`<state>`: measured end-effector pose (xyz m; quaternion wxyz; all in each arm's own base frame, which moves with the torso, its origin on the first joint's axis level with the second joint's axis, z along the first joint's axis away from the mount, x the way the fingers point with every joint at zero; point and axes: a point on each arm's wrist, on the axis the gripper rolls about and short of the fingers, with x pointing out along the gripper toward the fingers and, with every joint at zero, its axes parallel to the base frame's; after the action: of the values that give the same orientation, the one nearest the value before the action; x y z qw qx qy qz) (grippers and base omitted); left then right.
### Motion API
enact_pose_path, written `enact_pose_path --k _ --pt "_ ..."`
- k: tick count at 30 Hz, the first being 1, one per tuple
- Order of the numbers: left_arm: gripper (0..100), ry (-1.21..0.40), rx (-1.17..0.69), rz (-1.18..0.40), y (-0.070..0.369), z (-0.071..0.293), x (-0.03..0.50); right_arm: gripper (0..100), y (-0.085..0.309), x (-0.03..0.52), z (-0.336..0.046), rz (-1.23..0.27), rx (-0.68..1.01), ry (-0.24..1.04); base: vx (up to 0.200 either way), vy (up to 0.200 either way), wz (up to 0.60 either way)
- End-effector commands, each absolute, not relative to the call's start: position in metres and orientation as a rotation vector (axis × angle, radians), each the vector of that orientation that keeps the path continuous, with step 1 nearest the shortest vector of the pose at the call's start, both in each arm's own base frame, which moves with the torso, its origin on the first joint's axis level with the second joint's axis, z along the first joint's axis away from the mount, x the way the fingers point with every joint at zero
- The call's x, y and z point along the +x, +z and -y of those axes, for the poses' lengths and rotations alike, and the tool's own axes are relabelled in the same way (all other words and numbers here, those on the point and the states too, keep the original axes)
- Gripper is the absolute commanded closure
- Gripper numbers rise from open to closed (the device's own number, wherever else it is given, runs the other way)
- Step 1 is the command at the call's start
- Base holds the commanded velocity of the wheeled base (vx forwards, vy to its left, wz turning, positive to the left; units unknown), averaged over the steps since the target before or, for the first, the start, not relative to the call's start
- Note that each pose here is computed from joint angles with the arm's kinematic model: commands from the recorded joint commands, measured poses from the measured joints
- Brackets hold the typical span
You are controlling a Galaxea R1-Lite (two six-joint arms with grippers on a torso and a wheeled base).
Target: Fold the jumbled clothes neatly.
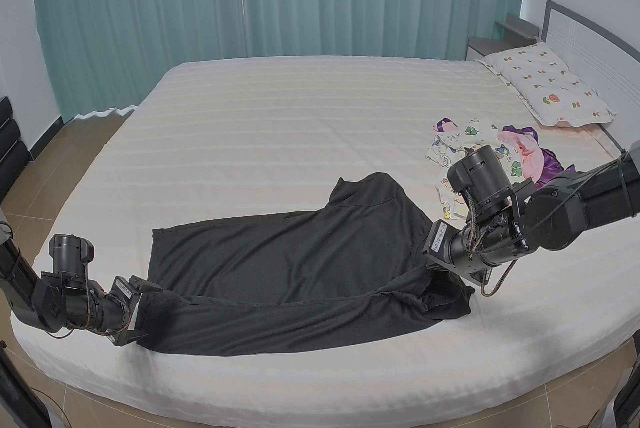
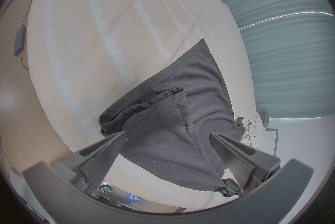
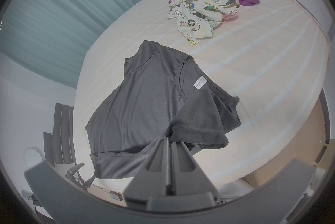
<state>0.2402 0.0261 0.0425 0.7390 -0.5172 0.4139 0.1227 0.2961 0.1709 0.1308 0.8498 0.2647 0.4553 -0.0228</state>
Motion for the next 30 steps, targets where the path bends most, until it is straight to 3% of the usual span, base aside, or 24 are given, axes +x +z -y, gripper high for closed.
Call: enact_pose_path --k 1,4,5,17,22,30 --pt "0 0.272 -1.135 -0.912 0.041 -0.026 0.24 100 0.139 0.294 -0.171 -0.971 0.553 -0.025 0.0 0.0 0.0" --pt "0 0.273 -1.135 -0.914 0.04 -0.026 0.241 100 0.139 0.291 -0.17 -1.004 0.544 -0.01 0.0 0.0 0.0" --pt "0 0.273 -1.135 -0.914 0.04 -0.026 0.241 0 0.14 0.289 -0.169 -1.013 0.543 -0.006 0.0 0.0 0.0" --pt "0 0.271 -1.137 -0.907 0.042 -0.027 0.24 0 0.124 0.29 -0.155 -1.047 0.511 -0.051 0.0 0.0 0.0" --pt "0 0.261 -1.136 -0.887 0.048 -0.026 0.239 0 0.095 0.306 -0.148 -1.054 0.524 -0.092 0.0 0.0 0.0" --pt "0 0.277 -1.152 -0.839 0.054 -0.036 0.241 0 0.037 0.322 -0.159 -0.994 0.562 -0.049 0.0 0.0 0.0"
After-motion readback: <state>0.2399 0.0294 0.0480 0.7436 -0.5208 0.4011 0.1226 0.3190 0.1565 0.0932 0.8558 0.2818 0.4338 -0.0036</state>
